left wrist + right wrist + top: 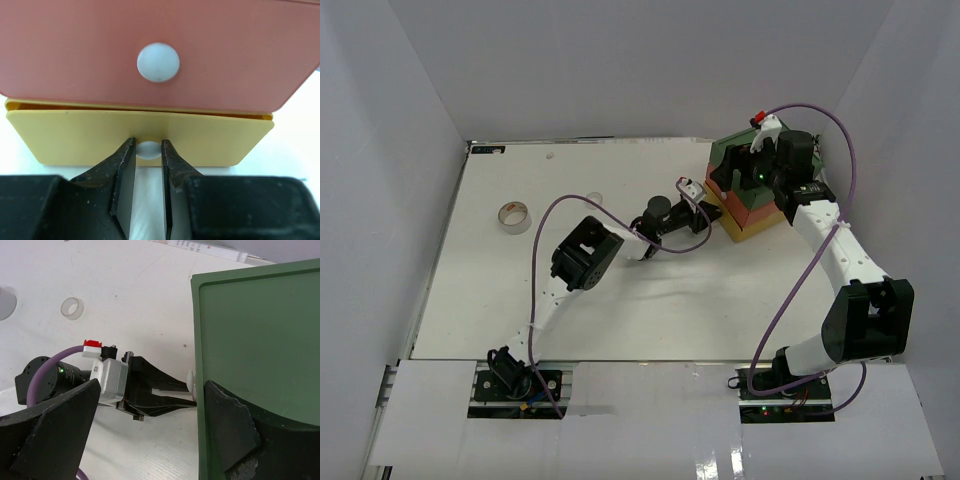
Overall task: Sort the stationery into containers
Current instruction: Open the drawer in the storage box.
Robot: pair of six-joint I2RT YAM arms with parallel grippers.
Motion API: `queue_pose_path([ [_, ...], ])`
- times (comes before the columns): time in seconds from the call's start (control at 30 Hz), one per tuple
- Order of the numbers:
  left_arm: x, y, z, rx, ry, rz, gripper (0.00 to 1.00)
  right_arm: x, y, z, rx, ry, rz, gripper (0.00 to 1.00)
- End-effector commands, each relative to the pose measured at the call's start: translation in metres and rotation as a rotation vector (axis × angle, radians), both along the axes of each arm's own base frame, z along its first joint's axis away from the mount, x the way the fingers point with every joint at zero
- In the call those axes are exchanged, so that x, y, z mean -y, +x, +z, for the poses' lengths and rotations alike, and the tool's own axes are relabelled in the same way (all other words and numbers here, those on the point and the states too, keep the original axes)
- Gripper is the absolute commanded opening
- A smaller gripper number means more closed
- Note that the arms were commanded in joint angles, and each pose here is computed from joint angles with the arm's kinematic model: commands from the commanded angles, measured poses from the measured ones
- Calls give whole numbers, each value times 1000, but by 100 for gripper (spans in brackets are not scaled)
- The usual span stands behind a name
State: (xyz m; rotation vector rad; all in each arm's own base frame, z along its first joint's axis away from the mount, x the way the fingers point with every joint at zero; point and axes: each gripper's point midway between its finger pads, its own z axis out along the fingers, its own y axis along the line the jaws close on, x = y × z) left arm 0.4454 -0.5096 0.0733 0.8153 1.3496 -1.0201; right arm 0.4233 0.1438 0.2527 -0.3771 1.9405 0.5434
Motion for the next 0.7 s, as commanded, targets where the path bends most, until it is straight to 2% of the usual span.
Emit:
queue_pose_path([
  [0.0,0,-18,41,56,-20,-35,0,-7,-4,-2,-26,15,16,90],
  [0.17,-10,-26,50,54,-17,-21,0,-2,0,-9,-36,-4,-12,90],
  [0.67,-55,-58,40,-25,37,23,0,8,1,-20,-51,-31,-42,90],
])
